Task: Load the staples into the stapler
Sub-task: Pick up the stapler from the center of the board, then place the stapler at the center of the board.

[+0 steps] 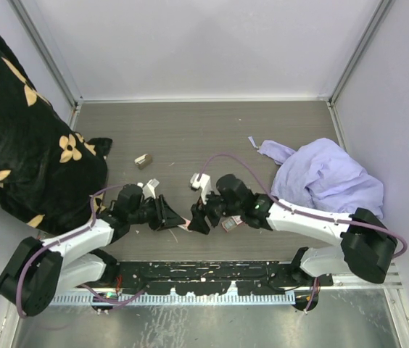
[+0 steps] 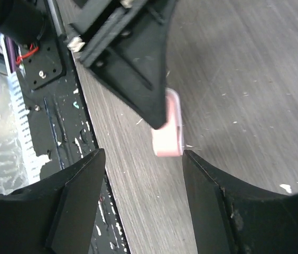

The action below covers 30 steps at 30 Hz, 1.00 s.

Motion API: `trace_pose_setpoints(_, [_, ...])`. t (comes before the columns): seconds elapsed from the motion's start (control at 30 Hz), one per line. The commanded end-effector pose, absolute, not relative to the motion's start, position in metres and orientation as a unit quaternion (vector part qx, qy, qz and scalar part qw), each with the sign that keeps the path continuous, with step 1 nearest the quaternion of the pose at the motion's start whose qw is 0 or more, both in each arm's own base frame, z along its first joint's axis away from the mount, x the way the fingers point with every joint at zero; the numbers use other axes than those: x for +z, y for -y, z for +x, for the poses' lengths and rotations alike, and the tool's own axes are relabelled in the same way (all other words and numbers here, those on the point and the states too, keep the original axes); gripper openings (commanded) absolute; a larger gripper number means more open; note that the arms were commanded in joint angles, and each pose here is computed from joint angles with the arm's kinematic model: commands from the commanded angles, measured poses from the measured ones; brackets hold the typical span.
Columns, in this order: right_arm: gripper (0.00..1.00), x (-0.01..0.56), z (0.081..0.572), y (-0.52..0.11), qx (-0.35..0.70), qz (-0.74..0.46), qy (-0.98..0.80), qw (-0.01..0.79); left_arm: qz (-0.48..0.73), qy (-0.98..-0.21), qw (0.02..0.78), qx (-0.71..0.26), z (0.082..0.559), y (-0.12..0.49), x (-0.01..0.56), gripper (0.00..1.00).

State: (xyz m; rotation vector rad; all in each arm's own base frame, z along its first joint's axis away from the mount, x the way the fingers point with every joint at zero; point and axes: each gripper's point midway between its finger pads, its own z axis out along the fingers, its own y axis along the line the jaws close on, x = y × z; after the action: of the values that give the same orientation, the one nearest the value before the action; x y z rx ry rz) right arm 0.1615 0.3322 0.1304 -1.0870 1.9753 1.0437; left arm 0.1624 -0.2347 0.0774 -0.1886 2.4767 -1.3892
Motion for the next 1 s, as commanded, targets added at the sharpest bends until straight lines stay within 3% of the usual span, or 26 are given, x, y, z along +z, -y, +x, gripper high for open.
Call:
trace_pose_setpoints(0.0, [0.66, 0.124, 0.180, -0.341, 0.329, -0.421, -0.749, 0.392, -0.062, -0.856, 0.142, -0.493, 0.170, 0.242, 0.080, 0.00])
trace_pose_setpoints(0.2, [0.67, 0.098, 0.175, -0.359, 0.307, -0.445, -0.750, 0.380, -0.055, -0.862, 0.123, -0.489, 0.167, 0.244, 0.066, 0.01])
trace_pose_setpoints(0.5, [0.66, 0.093, 0.174, -0.363, 0.301, -0.445, -0.753, 0.379, -0.045, -0.901, 0.132, -0.412, 0.165, 0.224, 0.044, 0.49])
trace_pose_setpoints(0.83, [0.66, 0.101, 0.178, -0.365, 0.296, -0.430, -0.762, 0.384, -0.024, -0.928, 0.173, -0.330, 0.168, 0.195, 0.049, 0.86])
trace_pose_setpoints(0.97, [0.66, 0.111, 0.176, -0.372, 0.288, -0.418, -0.768, 0.391, -0.041, -0.931, 0.211, -0.294, 0.176, 0.180, 0.058, 0.94])
